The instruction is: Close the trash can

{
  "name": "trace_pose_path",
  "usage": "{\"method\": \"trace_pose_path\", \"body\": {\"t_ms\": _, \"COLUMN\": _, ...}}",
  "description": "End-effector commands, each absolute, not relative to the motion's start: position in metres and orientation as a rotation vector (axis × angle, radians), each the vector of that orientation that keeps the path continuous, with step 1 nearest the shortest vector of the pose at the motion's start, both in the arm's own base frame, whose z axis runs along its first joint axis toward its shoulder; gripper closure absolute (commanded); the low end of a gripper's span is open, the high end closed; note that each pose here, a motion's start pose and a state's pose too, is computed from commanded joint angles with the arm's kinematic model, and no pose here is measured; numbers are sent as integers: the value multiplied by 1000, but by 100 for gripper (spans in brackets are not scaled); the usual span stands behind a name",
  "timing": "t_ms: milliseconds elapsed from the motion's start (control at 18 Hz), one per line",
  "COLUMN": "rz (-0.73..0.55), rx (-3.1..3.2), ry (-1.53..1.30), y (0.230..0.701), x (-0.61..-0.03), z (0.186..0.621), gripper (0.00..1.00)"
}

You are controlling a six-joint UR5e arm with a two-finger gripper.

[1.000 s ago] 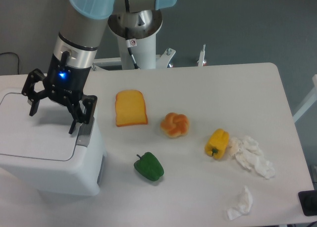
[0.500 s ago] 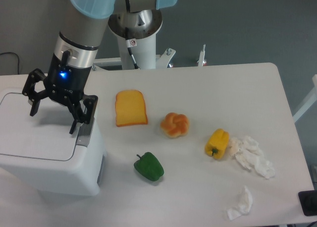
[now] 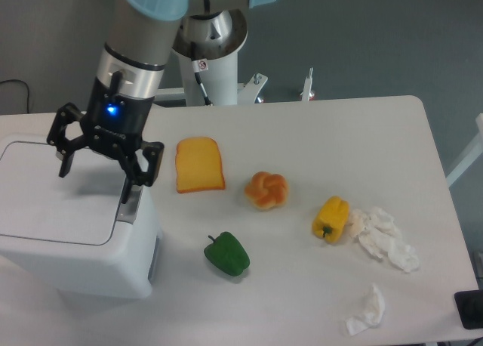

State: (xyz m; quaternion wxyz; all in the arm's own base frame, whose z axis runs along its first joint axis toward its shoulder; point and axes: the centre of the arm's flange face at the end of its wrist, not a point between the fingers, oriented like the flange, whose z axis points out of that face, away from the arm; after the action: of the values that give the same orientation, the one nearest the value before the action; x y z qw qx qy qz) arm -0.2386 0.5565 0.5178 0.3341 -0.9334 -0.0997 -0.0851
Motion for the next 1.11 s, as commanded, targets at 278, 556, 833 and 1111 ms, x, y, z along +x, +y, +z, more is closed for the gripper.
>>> {"method": "trace_pose_path", "body": {"t_ms": 278, "rz": -178, "rx": -2409, "ry": -321, "y": 539, "x": -269, "z": 531, "gripper": 0}}
{"method": "trace_pose_path", "body": {"t_ms": 556, "rz": -138, "rx": -2395, "ry": -378, "y": 520, "x": -299, "z": 534, "gripper": 0}}
{"method": "trace_pose_path", "body": {"t_ms": 833, "rz": -59, "rx": -2411, "ry": -368, "y": 498, "x": -332, "z": 530, "gripper": 0}}
{"method": "trace_pose_path", "body": {"t_ms": 1111, "rz": 61, "rx": -2463, "ry": -276, "y": 479, "x": -359, "z": 524, "gripper": 0}}
